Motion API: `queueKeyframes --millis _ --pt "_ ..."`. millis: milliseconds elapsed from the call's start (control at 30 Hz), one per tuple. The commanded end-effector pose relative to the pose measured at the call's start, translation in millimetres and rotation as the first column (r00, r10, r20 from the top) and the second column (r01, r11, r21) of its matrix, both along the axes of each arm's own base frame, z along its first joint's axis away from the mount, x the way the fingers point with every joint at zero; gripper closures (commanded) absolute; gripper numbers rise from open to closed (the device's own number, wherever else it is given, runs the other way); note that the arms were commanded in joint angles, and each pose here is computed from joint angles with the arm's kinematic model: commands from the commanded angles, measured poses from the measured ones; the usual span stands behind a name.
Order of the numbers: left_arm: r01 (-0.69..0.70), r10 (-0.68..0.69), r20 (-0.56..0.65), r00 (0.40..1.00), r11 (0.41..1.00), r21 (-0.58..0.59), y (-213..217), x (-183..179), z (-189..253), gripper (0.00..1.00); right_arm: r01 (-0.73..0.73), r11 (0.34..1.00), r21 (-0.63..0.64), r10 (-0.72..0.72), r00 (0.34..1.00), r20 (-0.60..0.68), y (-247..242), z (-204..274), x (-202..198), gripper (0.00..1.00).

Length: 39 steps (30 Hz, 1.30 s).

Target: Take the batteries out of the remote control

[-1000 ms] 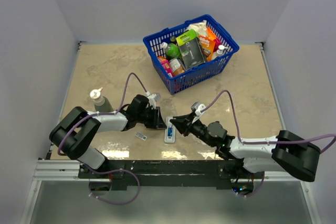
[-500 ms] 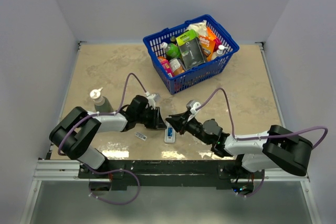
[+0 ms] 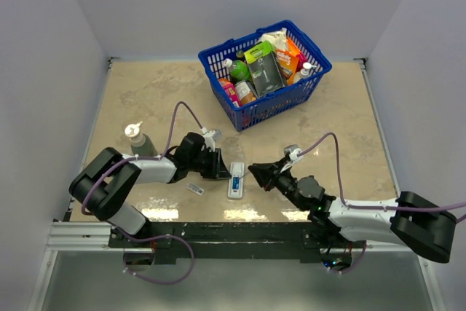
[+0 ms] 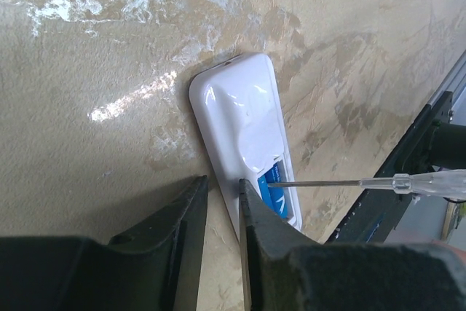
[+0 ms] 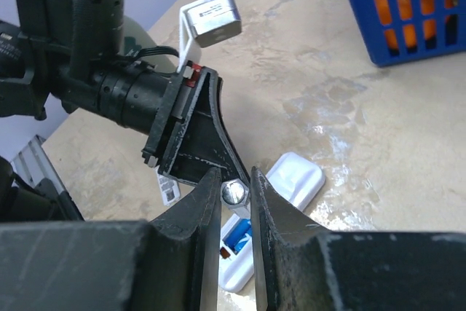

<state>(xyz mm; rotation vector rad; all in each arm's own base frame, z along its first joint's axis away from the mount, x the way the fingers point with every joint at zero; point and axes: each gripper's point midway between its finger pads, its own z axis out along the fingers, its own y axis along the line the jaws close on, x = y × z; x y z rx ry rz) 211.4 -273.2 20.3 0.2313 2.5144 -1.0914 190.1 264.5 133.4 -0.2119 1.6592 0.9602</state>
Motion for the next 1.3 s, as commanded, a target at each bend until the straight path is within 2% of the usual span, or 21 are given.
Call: queueKeyframes --millis 0,267,433,500,633,800,1067,1267 --pt "0.001 0.003 -0.061 0.998 0.998 0.064 9.2 -14.8 -22.8 0.72 0.021 0.991 -0.131 -0.047 0.979 -0.198 -33.9 -78.4 -23.2 0.85" --pt "-0.041 0.046 -0.042 0.998 0.993 0.106 19.9 -12.9 -21.2 0.72 0.035 0.990 -0.137 -0.062 0.978 -0.200 -36.9 -81.3 -22.2 0.86" --pt "-0.064 0.066 -0.013 0.998 0.995 0.081 19.2 -10.2 -6.7 0.72 -0.060 0.985 -0.162 0.043 0.994 -0.105 -12.5 -48.3 -20.6 0.89" --pt "-0.085 0.084 0.012 0.996 0.994 0.065 19.3 -6.1 3.5 0.71 -0.103 0.967 -0.232 0.093 0.994 -0.053 -4.2 -42.8 -19.5 0.90" --pt "-0.103 0.101 0.052 0.994 0.994 0.036 16.4 1.5 23.2 0.68 -0.200 0.919 -0.339 0.194 0.980 -0.053 21.7 -44.0 -18.5 0.91" --pt "-0.100 0.097 0.084 0.992 0.995 0.031 12.6 10.6 36.3 0.65 -0.329 0.872 -0.361 0.319 0.943 -0.088 49.7 -57.0 -27.9 0.90" --pt "-0.118 0.115 0.095 0.989 0.993 0.029 16.8 18.8 40.2 0.64 -0.402 0.796 -0.453 0.396 0.911 -0.113 69.2 -82.4 -39.7 0.91" --pt "-0.119 0.116 0.087 0.989 0.992 0.033 19.0 21.7 37.8 0.64 -0.415 0.790 -0.451 0.421 0.902 -0.094 69.9 -87.3 -51.9 0.92"
